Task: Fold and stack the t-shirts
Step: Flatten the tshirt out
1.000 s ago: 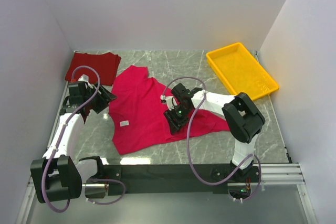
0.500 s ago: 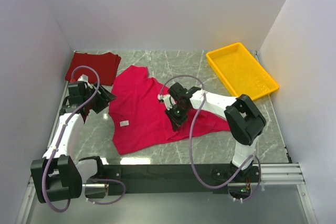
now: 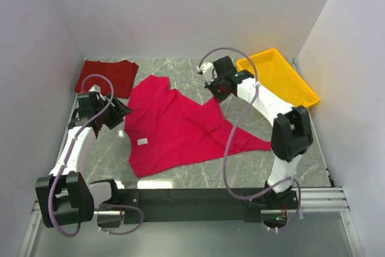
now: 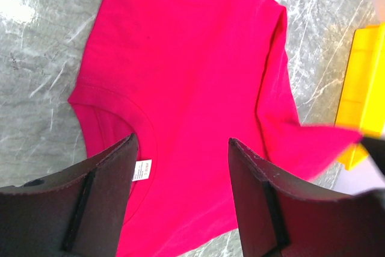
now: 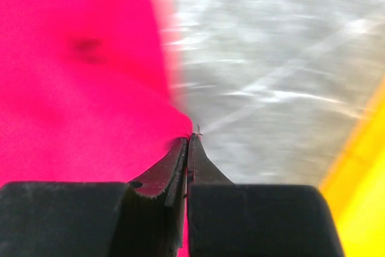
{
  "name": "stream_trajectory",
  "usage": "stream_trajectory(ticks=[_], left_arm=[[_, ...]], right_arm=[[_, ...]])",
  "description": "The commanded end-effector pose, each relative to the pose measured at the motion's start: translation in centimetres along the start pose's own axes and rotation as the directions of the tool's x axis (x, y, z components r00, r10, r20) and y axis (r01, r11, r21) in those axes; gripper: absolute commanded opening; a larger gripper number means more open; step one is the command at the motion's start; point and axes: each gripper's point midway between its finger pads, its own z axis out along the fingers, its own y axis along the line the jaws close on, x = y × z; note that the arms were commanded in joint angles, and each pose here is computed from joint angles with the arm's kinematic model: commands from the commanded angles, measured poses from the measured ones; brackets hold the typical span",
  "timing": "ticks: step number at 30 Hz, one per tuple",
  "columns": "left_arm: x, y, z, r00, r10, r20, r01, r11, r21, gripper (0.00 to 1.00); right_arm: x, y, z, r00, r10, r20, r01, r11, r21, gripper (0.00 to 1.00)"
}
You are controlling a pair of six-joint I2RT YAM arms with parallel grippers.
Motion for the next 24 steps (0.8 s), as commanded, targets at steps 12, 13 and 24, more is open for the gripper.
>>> stream_trajectory(ticks=[12, 13, 24], left_arm=[[-2.3, -1.5, 0.3, 0.998, 0.049, 0.034, -0.050, 0.998, 0.032, 0.67], [-2.3, -1.3, 0.5, 0.998, 0.054, 0.033, -0.054, 0.998, 0.027, 0.67], [-3.9, -0.3, 3.4, 0.995, 0.094, 0.034, -0.093, 0.995, -0.020, 0.66]], right_arm=[[-3.4, -21.7, 4.5, 0.996, 0.043, 0.075, -0.082, 0.739, 0.668, 0.00], [-3.8, -22.1, 4.4, 0.994, 0.044, 0.098, -0.099, 0.721, 0.686, 0.00], [-6.2, -25.7, 5.9, 0.985, 0.003, 0.174, -0.142, 0.595, 0.791, 0.00]])
